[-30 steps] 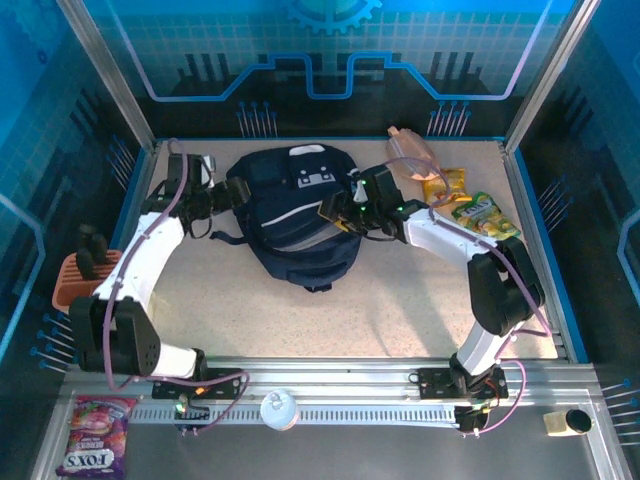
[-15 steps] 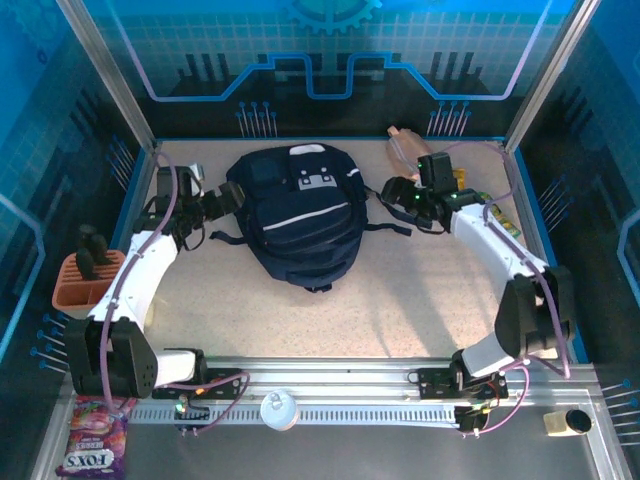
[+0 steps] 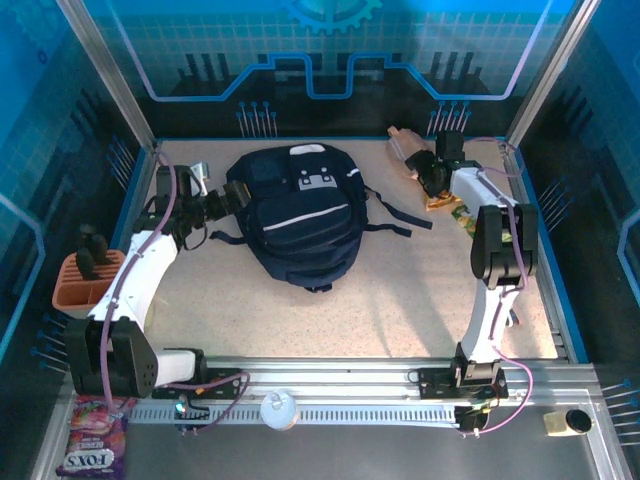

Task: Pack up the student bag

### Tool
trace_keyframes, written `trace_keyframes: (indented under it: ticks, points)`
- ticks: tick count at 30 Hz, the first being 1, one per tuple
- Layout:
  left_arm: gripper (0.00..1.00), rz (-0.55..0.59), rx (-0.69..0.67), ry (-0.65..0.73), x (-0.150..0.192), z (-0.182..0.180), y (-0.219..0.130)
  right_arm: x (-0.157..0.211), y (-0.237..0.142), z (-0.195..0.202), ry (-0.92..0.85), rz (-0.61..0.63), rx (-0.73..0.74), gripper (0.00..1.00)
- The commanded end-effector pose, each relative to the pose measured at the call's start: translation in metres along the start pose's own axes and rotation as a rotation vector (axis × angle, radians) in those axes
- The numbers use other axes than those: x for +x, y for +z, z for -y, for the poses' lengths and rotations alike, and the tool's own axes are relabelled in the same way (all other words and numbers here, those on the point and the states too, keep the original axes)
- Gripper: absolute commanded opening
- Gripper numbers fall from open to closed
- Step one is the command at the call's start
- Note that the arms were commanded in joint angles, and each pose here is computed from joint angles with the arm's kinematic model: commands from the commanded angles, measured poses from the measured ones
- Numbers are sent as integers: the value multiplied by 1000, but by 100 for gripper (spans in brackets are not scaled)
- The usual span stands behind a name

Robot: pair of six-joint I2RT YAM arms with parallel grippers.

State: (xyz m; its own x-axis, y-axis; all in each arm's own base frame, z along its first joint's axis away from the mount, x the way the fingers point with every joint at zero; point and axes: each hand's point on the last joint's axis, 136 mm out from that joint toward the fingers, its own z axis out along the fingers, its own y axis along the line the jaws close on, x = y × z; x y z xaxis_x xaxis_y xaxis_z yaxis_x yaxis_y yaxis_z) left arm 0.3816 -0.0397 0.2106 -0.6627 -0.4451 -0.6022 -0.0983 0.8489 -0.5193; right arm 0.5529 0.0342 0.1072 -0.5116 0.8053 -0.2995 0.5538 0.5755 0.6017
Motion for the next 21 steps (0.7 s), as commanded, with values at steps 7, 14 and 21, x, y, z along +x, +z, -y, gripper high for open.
trace_keyframes:
  ticks: [7,14,21]
  points:
    - [99,-9,32,-15,-5,6,1,-21,42,5,109,-2,37,71]
    - [99,-16,31,-16,-5,7,1,-16,54,15,121,-37,67,63]
    - [99,-16,23,-15,-5,5,0,-14,32,33,108,13,150,66]
